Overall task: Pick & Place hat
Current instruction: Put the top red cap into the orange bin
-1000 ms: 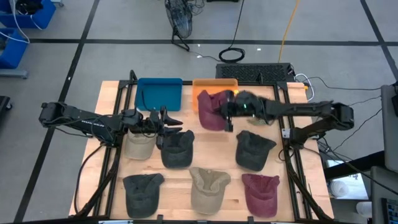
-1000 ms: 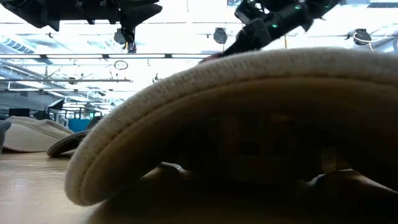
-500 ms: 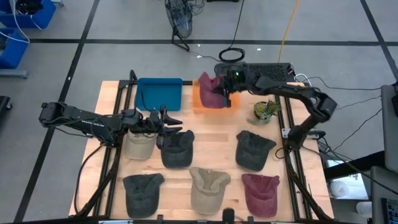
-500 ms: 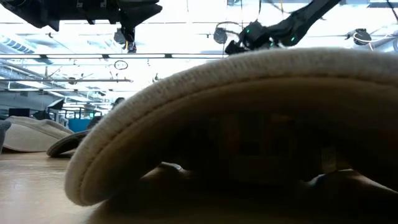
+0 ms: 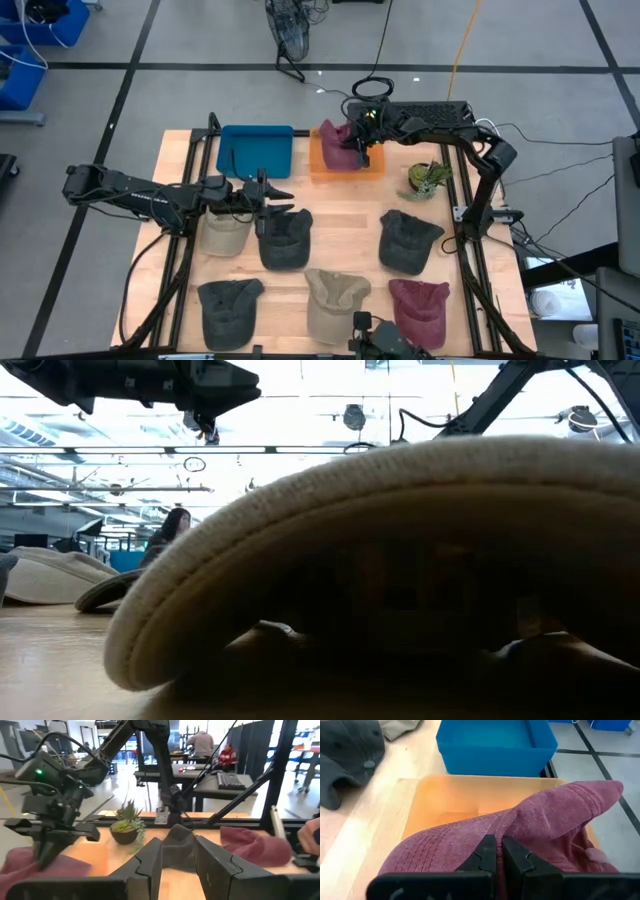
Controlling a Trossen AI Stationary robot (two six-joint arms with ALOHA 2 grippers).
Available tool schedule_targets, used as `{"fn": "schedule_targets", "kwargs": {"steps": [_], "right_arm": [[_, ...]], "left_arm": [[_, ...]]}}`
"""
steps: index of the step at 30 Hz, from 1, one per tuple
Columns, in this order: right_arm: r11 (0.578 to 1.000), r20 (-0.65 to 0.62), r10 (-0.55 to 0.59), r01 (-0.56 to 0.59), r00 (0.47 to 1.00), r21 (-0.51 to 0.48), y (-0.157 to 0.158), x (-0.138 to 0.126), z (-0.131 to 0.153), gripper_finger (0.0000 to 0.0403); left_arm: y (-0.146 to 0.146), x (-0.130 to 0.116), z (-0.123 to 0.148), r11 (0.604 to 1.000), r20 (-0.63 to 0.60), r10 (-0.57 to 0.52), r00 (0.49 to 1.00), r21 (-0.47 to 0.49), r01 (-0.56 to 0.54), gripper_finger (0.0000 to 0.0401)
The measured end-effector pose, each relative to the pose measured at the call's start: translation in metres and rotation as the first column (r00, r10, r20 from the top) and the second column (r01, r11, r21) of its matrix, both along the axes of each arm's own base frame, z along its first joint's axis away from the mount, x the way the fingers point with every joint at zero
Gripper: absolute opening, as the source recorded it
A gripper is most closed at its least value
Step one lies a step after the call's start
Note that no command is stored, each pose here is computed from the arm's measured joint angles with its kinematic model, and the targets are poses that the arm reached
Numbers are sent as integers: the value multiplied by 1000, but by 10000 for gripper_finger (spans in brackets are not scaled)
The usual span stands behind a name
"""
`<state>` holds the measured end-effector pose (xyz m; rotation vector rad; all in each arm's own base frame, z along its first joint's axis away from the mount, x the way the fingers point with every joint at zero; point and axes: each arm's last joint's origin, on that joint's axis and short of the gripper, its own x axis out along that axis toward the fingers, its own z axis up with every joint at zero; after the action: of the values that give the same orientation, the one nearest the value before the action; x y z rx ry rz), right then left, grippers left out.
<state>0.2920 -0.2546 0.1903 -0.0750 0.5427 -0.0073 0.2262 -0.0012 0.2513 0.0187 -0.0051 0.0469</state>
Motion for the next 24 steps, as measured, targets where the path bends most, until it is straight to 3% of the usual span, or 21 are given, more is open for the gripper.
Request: {"fn": "schedule_targets", "kwargs": {"steps": [11,19,24], "right_arm": [[999,-30,-38,38,999,-31,1,-1,0,22],[999,-44,-32,31,999,-36,3,-3,-5,27],[998,-40,-55,54,998,-22,2,-3,-5,67]], "left_arm": [[8,-1,-13,999,-131,36,991,-26,-40,113],[8,-1,-14,998,-140,34,990,-55,-42,113],[8,-1,-14,998,-140,34,990,-55,-42,113]]}}
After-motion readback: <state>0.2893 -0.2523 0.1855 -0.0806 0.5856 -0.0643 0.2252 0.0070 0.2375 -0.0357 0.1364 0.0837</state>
